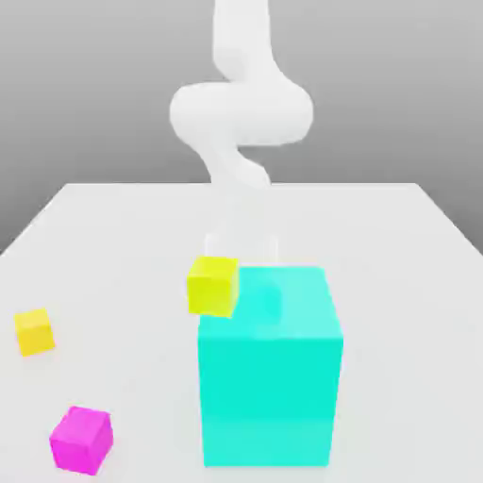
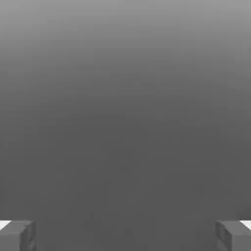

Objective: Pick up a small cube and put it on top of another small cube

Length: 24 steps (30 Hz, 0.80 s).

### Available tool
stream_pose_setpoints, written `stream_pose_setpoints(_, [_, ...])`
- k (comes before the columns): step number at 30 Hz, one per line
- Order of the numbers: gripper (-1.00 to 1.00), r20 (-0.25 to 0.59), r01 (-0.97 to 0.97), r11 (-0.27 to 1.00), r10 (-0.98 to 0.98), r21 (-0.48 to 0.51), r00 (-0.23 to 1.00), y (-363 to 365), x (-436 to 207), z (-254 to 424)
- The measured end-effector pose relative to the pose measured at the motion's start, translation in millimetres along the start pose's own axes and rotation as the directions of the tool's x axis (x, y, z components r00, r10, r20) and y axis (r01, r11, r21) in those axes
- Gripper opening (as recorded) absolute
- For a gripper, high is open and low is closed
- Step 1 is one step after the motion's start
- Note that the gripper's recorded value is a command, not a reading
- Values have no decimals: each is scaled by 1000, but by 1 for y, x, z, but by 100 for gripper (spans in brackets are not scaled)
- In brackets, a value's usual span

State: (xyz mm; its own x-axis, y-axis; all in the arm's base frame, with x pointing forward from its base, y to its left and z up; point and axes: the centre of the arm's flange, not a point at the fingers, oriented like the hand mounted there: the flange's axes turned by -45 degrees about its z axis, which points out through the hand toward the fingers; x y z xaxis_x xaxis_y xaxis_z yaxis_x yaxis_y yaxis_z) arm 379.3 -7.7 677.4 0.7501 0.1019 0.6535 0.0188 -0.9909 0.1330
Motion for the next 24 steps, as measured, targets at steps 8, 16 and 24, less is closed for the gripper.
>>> stream_pose_setpoints(8, [0, 309, 384, 922, -350, -52, 884, 37, -27, 154])
stream_pose_setpoints(16, [0, 479, 619, 759, -627, 201, 614, 88, -103, 284])
stream_pose_setpoints(24, [0, 365, 677, 524, -850, 517, 380, 125, -203, 373])
